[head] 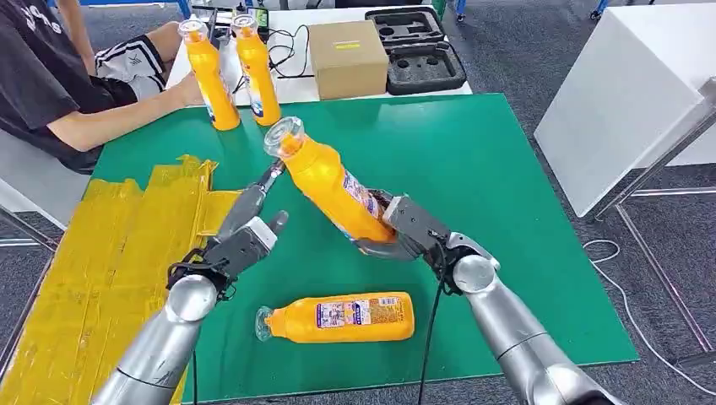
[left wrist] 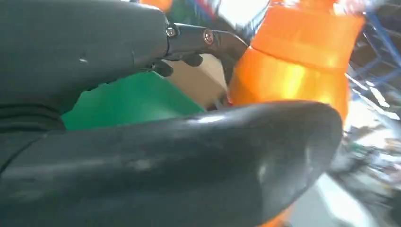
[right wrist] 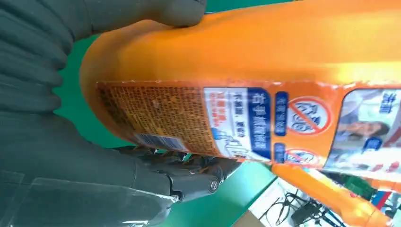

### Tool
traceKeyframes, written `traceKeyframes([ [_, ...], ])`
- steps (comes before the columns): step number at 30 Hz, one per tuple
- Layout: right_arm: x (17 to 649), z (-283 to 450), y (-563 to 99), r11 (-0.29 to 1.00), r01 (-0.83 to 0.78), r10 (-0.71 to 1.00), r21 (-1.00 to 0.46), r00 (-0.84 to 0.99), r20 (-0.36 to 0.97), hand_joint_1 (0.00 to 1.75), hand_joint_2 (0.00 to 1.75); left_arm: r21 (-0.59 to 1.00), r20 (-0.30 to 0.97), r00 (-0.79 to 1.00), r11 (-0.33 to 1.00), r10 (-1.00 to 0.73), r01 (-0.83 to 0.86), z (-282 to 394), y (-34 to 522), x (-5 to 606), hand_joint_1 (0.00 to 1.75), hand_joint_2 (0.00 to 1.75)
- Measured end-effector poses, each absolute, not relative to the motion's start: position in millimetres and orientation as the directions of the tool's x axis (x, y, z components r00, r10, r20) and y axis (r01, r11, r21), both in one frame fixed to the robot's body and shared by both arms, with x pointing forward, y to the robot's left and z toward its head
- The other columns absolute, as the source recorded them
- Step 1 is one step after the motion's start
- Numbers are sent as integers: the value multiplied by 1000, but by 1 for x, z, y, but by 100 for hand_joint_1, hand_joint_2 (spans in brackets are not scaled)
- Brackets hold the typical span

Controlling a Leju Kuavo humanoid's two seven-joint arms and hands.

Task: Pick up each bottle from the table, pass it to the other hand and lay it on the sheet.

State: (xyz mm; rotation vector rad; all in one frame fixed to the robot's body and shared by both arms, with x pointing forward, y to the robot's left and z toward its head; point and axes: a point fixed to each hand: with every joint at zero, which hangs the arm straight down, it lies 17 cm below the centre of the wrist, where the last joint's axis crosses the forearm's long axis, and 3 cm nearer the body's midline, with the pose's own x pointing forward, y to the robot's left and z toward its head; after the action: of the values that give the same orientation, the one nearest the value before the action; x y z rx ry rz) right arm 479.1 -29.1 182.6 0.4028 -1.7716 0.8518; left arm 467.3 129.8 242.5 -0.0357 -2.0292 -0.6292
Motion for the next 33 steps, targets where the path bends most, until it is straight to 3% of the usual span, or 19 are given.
traceKeyframes([
  [8,473,177,-16,670,-657,128,-345,-355,926,175,175,331,857,-499,876,-124,351,245,123,466,0,0],
  [9,473,177,-16,669,-658,128,-345,-355,926,175,175,312,864,-493,876,-100,369,246,121,465,0,175],
  [16,471,179,-8,666,-661,124,-345,-359,925,175,175,75,905,-397,862,152,502,256,115,462,0,175],
  [33,464,176,4,647,-675,127,-354,-363,923,175,175,39,922,-350,860,164,508,243,108,472,0,175],
])
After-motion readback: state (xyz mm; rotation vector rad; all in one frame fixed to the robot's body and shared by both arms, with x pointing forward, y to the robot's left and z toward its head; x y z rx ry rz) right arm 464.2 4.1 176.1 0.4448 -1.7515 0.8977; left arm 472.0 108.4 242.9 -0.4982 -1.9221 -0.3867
